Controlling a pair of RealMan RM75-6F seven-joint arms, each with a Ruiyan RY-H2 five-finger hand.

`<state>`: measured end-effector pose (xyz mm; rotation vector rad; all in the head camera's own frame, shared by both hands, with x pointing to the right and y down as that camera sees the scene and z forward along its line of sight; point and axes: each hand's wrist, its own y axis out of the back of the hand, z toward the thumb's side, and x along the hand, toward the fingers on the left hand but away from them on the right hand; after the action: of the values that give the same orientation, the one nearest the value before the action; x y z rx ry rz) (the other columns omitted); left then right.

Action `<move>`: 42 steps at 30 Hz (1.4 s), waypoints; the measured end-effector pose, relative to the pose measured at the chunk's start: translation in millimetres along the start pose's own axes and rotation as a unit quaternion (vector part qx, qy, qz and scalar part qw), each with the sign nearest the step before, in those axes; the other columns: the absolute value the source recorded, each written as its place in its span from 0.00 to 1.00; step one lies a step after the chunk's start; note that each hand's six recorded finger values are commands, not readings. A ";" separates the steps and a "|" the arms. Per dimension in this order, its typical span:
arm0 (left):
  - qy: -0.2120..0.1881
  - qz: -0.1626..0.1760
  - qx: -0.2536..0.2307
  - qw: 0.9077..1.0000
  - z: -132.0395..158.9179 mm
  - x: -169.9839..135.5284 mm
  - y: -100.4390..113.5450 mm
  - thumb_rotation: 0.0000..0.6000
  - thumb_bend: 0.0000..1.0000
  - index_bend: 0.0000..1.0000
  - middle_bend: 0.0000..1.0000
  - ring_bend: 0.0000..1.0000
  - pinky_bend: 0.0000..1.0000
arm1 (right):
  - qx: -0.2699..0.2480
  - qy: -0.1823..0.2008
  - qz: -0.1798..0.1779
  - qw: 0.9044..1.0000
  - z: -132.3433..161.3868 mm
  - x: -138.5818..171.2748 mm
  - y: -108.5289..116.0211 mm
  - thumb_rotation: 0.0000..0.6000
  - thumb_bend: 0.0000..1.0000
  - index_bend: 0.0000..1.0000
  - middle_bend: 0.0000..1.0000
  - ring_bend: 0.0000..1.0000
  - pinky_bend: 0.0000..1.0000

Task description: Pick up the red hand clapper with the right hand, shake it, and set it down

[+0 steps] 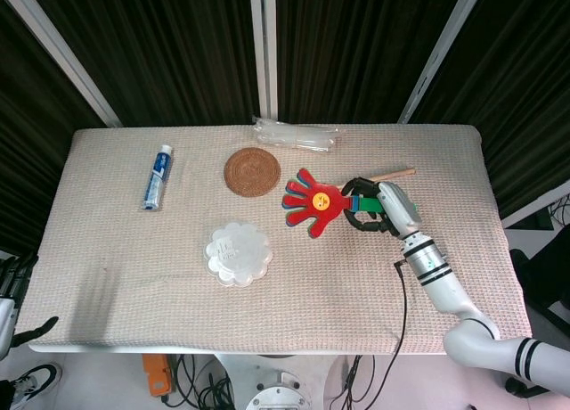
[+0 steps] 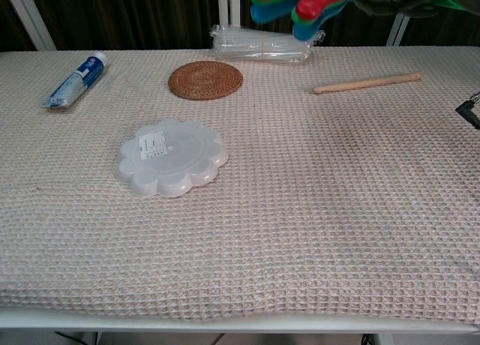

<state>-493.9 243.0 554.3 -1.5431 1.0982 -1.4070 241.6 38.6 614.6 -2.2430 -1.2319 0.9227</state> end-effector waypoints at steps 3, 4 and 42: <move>0.000 0.000 0.000 1.000 -0.1 0.3 0.1 1.00 0.10 0.04 0.02 0.00 0.03 | 0.128 -0.017 -0.006 0.992 -6.1 1.6 -8.2 1.00 0.43 0.74 0.97 1.00 1.00; 0.000 0.000 0.000 1.000 0.3 0.7 0.1 1.00 0.10 0.04 0.02 0.00 0.03 | 0.167 -0.023 -0.007 0.986 -7.8 2.3 -10.9 1.00 0.43 0.74 0.97 1.00 1.00; 0.005 -0.007 -0.003 1.000 -3.3 -0.8 -5.5 1.00 0.10 0.04 0.02 0.00 0.03 | -0.025 -0.085 0.045 0.995 -92.4 33.0 -99.7 1.00 0.05 0.11 0.23 0.11 0.23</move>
<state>-496.7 245.6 559.5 -1.5523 1.1005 -1.4220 263.6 114.6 730.0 -2.3146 -1.2473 1.1496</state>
